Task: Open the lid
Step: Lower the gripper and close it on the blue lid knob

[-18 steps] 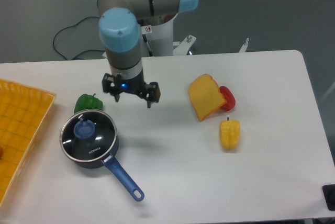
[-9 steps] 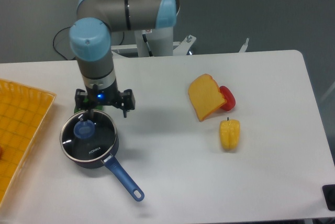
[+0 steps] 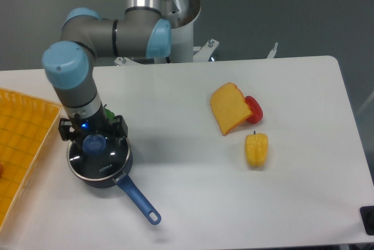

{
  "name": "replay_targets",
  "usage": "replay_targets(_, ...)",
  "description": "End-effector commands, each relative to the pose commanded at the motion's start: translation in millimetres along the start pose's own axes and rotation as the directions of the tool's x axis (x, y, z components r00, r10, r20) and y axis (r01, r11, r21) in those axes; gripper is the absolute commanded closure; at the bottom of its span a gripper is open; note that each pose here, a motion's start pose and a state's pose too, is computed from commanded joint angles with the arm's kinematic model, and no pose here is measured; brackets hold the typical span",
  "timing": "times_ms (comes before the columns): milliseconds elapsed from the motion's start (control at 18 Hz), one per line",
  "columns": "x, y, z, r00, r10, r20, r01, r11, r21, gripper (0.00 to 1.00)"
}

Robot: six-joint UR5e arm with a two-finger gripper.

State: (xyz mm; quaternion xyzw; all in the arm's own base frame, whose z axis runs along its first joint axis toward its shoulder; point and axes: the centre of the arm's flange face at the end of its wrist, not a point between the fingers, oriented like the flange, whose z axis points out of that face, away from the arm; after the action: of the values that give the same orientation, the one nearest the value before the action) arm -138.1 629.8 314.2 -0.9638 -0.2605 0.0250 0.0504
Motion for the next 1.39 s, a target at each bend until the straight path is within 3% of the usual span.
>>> replay_targets(389,-1.4,1.1,9.8,0.999,-0.015,0.038,0.016,1.0,-0.023,0.0)
replay_targets(1389,11.2,10.5,23.3,0.999,-0.025,0.029,0.027,0.997,-0.072,0.0)
